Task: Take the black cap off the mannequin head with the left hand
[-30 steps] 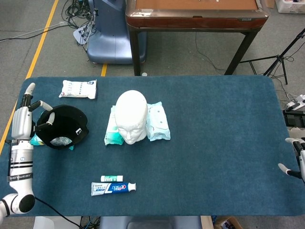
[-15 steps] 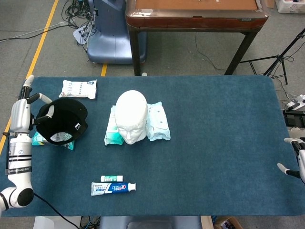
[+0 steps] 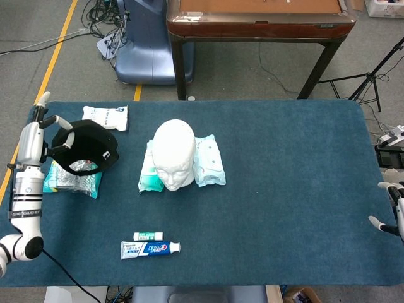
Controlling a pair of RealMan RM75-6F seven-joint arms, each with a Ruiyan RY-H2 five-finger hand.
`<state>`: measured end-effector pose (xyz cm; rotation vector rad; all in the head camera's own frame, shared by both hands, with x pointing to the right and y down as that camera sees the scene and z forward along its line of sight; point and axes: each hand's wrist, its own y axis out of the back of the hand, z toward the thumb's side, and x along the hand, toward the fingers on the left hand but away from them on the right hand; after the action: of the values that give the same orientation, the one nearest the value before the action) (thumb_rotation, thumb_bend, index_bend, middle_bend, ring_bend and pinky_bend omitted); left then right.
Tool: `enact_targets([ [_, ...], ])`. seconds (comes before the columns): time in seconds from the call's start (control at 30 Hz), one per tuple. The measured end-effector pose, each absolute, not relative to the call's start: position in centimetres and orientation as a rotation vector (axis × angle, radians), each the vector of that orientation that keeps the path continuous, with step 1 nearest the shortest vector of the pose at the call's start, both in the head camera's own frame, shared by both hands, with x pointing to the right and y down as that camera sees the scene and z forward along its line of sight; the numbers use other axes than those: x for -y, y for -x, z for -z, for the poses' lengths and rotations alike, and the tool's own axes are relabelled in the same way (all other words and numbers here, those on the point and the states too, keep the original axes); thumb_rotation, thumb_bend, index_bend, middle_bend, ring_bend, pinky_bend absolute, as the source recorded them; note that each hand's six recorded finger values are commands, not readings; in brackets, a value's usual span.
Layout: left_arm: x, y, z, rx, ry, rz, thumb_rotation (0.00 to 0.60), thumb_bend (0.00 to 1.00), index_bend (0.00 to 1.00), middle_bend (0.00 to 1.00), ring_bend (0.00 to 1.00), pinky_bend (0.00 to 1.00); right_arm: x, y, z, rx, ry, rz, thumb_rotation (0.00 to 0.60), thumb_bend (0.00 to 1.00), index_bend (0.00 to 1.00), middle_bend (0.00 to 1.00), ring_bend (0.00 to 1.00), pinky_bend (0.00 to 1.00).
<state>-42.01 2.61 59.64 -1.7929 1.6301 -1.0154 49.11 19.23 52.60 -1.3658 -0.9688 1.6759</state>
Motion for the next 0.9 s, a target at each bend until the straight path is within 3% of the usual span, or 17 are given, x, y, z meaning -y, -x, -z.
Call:
enact_targets([
  [0.47,-11.3,45.6,-60.9,-1.669,1.829,1.002,0.6,0.36,0.62,0.0,0.0,0.09,-19.4,-48.6,-53.2,0.942,1.371,-1.68,0.6,0.0,0.29,0.32,0.19,0.38],
  [0.9,-13.3,46.1,-60.5,-1.653,1.849,1.037,0.6,0.36,0.62,0.0,0.0,0.09,-19.3,-48.7,-53.1,0.944,1.375,-1.679,0.6,0.0,0.29,0.32,0.19,0.38],
])
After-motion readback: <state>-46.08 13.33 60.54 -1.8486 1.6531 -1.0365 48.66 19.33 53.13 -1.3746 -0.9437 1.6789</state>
